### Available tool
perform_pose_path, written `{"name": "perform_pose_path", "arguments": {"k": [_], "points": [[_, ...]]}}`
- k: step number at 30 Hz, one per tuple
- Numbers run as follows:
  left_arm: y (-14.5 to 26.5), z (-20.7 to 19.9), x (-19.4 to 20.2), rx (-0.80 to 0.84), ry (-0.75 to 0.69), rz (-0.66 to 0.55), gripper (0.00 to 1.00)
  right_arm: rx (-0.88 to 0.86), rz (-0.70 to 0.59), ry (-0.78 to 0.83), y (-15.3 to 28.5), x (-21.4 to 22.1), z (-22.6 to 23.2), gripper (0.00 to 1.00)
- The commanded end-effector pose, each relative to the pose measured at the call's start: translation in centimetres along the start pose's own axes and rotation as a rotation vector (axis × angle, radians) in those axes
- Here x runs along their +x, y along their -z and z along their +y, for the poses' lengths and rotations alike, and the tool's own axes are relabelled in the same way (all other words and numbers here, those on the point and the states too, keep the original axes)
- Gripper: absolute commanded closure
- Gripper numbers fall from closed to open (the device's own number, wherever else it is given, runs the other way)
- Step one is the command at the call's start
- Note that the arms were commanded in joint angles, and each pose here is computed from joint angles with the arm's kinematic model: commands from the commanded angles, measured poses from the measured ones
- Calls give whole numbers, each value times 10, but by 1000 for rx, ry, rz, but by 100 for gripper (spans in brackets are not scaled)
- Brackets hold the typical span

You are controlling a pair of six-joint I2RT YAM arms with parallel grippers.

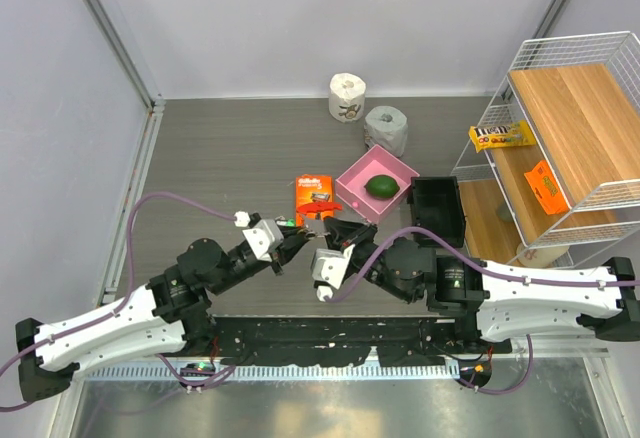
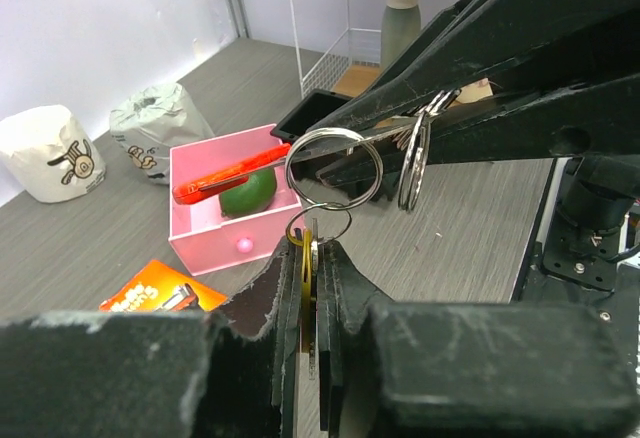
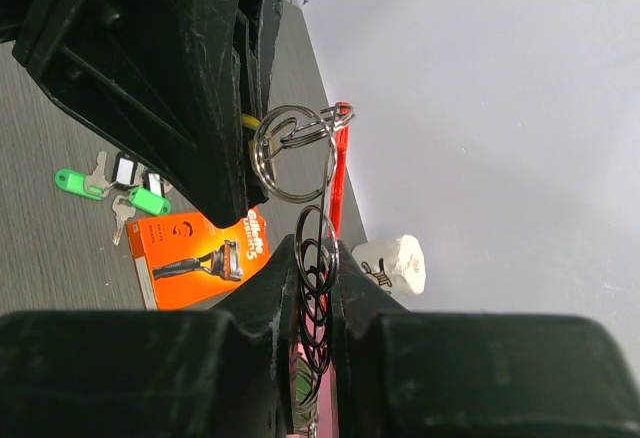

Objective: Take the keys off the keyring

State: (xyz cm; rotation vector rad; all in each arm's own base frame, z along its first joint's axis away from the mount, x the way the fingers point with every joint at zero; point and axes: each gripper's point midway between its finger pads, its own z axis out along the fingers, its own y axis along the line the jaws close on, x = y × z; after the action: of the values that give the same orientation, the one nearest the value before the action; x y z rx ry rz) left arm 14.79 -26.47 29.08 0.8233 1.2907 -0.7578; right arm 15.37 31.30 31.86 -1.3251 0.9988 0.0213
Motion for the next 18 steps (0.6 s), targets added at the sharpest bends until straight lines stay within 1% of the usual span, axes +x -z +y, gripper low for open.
{"name": "perform_pose_path", "arguments": {"k": [1,2,3,8,11,13,18], "points": [[4,5,-19,-25,30,-29,92,96,-65,-65,8,-16,-27,95],[4,5,-18,-24,28,-23,97,94,-65,-64,8,-16,-27,95],[5,5,-18,-22,27,-18,100,96,-67,-67,9,-16,-27,95],[12,8,-26,-31,34,5,100,94,-63,-82,11,-11,-23,95],[18,10,-24,-40,46,65,100,81,-56,-100,12,-3,-13,95],[22,9,-27,-44,88,104,100,66,-67,-135,12,0,-4,94],[30,0,-31,6,125,227,100,25,-82,-229,9,10,24,94]]}}
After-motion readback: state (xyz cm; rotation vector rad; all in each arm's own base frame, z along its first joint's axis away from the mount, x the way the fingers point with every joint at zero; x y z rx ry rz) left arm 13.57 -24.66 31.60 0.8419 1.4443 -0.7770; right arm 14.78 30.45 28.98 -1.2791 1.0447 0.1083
